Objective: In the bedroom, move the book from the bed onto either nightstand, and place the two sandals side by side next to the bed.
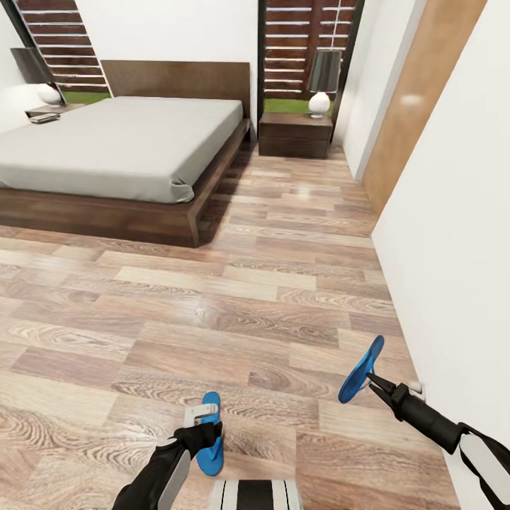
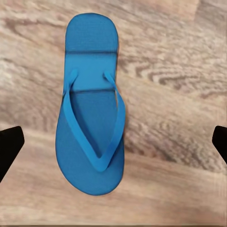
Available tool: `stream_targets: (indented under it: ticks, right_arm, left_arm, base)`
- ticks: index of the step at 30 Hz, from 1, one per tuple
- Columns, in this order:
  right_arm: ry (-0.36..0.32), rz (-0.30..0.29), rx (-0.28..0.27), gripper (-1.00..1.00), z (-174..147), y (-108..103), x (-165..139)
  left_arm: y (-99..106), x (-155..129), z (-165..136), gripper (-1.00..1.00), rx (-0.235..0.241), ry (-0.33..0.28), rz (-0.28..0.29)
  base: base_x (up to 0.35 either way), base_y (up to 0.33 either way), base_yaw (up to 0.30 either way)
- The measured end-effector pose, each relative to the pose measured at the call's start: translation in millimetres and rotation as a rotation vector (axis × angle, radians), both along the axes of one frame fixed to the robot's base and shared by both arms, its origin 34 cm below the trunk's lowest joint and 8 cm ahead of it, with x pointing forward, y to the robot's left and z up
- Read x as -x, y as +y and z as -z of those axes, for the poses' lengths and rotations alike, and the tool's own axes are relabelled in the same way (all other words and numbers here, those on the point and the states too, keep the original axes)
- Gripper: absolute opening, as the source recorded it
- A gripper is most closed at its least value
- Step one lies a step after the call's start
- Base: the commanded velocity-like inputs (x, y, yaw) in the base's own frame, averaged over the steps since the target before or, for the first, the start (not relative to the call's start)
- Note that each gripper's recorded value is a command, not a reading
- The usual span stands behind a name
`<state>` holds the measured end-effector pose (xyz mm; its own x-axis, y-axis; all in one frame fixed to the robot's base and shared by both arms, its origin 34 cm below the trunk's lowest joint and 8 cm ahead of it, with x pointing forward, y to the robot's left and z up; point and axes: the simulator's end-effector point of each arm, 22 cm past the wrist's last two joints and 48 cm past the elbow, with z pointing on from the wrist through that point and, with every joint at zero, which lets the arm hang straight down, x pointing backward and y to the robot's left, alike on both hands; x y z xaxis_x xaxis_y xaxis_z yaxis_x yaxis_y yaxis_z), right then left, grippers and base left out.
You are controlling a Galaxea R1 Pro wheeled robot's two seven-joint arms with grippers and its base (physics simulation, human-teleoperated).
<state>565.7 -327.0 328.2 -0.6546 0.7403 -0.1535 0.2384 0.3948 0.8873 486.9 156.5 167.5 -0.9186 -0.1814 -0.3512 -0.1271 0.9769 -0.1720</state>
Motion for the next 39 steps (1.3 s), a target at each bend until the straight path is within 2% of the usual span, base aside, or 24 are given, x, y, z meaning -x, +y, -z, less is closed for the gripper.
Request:
stream_targets:
  ticks: [39]
  right_arm:
    - [0.162,-0.002,-0.001,-1.00,79.3,0.9,35.0]
  left_arm:
    - [-0.2,58.7,64.1,1.00,0.001,0.159,0.000]
  base:
    - [0.000,0.000,0.000]
